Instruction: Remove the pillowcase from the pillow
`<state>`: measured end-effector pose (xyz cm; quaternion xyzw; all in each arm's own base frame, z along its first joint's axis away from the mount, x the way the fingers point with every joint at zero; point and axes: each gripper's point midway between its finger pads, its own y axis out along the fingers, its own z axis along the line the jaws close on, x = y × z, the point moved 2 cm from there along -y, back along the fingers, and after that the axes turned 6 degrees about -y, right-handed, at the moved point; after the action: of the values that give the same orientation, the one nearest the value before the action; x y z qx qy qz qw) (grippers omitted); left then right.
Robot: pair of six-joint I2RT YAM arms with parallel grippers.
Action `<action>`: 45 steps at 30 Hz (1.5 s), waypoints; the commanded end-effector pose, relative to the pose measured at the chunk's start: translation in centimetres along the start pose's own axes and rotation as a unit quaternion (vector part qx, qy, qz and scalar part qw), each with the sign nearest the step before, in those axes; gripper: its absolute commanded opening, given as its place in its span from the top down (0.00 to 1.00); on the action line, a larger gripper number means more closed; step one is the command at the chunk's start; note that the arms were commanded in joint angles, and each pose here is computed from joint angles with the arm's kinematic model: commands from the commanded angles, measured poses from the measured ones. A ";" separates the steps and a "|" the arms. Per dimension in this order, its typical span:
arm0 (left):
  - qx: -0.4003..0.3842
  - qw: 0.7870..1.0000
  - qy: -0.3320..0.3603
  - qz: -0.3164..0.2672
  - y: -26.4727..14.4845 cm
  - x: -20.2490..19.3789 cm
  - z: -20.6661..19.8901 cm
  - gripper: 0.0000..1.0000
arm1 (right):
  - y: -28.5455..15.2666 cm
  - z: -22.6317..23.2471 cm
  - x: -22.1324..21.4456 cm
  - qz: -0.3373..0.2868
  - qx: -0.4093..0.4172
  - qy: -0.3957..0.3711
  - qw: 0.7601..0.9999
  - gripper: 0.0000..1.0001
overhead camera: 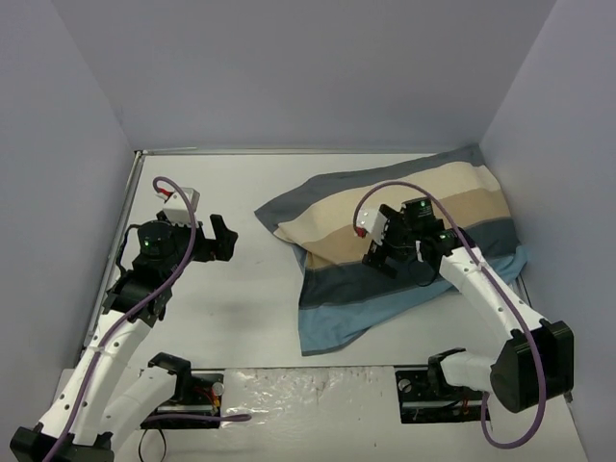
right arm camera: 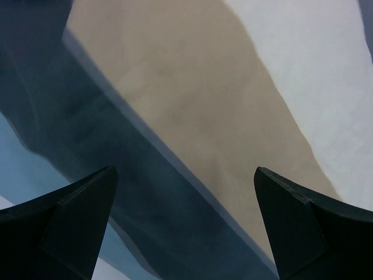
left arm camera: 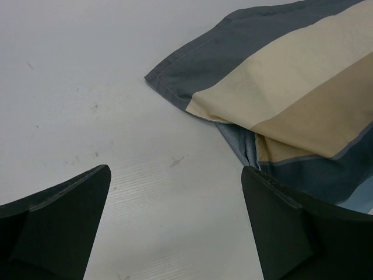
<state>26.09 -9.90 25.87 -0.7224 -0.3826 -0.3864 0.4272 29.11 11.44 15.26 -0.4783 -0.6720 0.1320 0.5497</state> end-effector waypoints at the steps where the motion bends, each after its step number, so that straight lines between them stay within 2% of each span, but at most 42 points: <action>1: -0.014 1.000 -0.001 -0.013 -0.2 1.4 -0.8 0.06 | -0.6 -0.1 -2.2 0.078 0.065 -0.235 0.967 0.00; 4: -0.016 1.000 0.001 -0.007 0.0 1.2 -0.9 0.06 | -0.3 -1.1 -4.3 0.135 0.073 -0.313 0.937 0.00; 5: -0.015 1.000 0.001 -0.007 0.0 1.2 -0.8 0.06 | -0.1 -1.4 -4.6 0.146 0.073 -0.318 0.934 0.00; 10: -0.013 1.000 0.004 -0.005 0.0 1.1 -0.7 0.06 | 0.2 -1.7 -4.5 0.144 0.079 -0.333 0.929 0.00; 17: -0.014 1.000 0.006 -0.007 -0.1 1.3 -0.7 0.06 | 1.8 2.0 -8.1 0.159 0.135 -0.333 0.920 0.00; 20: -0.014 1.000 0.005 -0.007 -0.1 1.2 -0.8 0.06 | 2.7 3.2 -8.9 0.154 0.145 -0.316 0.925 0.05; 23: -0.021 1.000 0.006 -0.006 -0.1 1.1 -1.0 0.06 | 3.3 3.6 -9.0 0.163 0.137 -0.281 0.936 0.31; 24: -0.027 1.000 0.004 -0.005 0.0 1.1 -1.2 0.06 | 3.3 3.1 -8.7 0.164 0.119 -0.258 0.945 0.53; 26: -0.057 0.998 -0.010 -0.003 0.2 0.9 -2.1 0.06 | 3.0 2.3 -8.1 0.165 0.091 -0.239 0.953 0.76; 27: -0.069 0.997 -0.019 0.001 0.3 0.6 -2.6 0.06 | 2.3 1.7 -7.3 0.155 0.070 -0.237 0.957 0.91; 29: -0.096 0.993 -0.061 0.015 0.6 -0.3 -4.2 0.05 | 1.3 1.0 -5.5 0.125 0.039 -0.225 0.966 1.00; 31: -0.110 0.988 -0.108 0.027 0.6 -0.9 -5.3 0.00 | -1.4 -0.4 -2.1 0.077 -0.011 -0.222 0.972 1.00; 32: -0.107 0.981 -0.156 0.036 0.5 -1.0 -5.8 0.06 | -2.4 -0.4 -0.4 0.041 -0.016 -0.224 0.974 1.00; 35: -0.090 0.977 -0.194 0.003 -0.9 1.2 -5.9 0.08 | -7.4 -1.7 5.4 -0.038 -0.048 -0.230 0.971 1.00; 38: -0.089 0.980 -0.162 -0.076 -2.9 5.3 -5.9 0.04 | -11.4 -2.7 9.7 -0.093 -0.069 -0.233 0.965 1.00; 40: -0.097 0.979 -0.134 -0.121 -3.4 7.9 -6.3 0.00 | -12.8 -1.9 11.7 -0.138 -0.051 -0.238 0.960 1.00; 42: -0.103 0.984 -0.066 -0.128 -2.6 8.7 -6.6 0.03 | -15.0 -1.2 14.1 -0.184 -0.035 -0.253 0.949 1.00; 45: -0.185 0.973 0.015 -0.136 -2.8 9.6 -9.1 0.04 | -17.2 -0.4 15.8 -0.219 -0.028 -0.258 0.941 1.00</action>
<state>25.38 -13.82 35.14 -0.7568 -0.4318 -0.4091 0.2711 24.83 13.14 33.79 -0.3676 -0.8475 0.1351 0.3583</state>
